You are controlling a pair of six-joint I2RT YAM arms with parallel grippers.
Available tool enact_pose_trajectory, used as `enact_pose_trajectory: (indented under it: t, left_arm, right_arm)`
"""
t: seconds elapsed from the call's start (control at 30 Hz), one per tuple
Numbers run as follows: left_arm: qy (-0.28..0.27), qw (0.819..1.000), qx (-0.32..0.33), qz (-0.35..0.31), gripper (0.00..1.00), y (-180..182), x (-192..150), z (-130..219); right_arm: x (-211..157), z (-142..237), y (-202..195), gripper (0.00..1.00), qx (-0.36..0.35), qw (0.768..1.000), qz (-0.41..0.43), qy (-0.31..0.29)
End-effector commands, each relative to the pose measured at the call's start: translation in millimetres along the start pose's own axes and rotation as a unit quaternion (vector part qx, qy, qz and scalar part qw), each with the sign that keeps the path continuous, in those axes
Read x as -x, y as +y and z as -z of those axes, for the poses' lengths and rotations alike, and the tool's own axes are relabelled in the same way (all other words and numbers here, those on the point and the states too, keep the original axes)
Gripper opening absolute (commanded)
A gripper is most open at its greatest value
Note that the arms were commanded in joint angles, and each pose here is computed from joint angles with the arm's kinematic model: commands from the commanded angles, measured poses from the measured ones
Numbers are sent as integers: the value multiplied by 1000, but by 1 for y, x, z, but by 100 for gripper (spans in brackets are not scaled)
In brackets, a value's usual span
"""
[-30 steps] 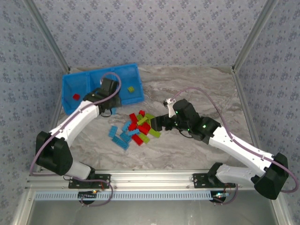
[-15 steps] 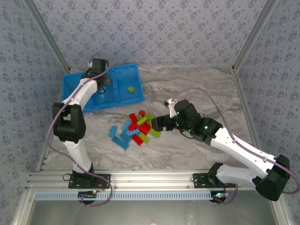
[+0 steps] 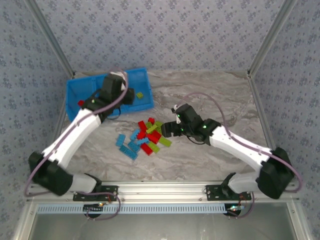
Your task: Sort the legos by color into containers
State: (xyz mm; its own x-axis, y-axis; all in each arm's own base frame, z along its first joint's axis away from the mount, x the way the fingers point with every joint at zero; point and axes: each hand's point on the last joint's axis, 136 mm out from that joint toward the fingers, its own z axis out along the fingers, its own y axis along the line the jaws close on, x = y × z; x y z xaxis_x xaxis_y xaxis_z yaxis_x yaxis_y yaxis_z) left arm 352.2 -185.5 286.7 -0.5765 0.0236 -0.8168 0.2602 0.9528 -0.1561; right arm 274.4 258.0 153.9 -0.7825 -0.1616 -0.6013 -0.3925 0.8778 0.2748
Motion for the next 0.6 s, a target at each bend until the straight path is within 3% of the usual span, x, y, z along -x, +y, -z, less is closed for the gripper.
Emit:
enact_pose_trajectory:
  t: [0.0,0.1,0.2,0.27,0.4,0.57]
  left_arm:
    - [66,984,-54,-158,35,-28,-61,26]
    - [67,956,-122,-260,39,-55,-99,55]
    - [40,923,-175,-341,46,-74,-121,75]
    - [27,897,-215,-386,54,-87,-134,87]
    - [31,847,-282,-450,75,-103,-159,103]
    - [77,824,-288,-482,88,-97,-178,103]
  right_arm:
    - [7,-23,-5,88,2,1000,5,20]
    - [-1,-53,-6,83,20,998,3,57]
    - [-15,-76,-15,76,20,994,57,93]
    - [-26,-84,-21,71,12,988,100,119]
    - [-41,-94,-20,71,26,979,138,149]
    - [-42,-111,-24,60,24,977,141,156]
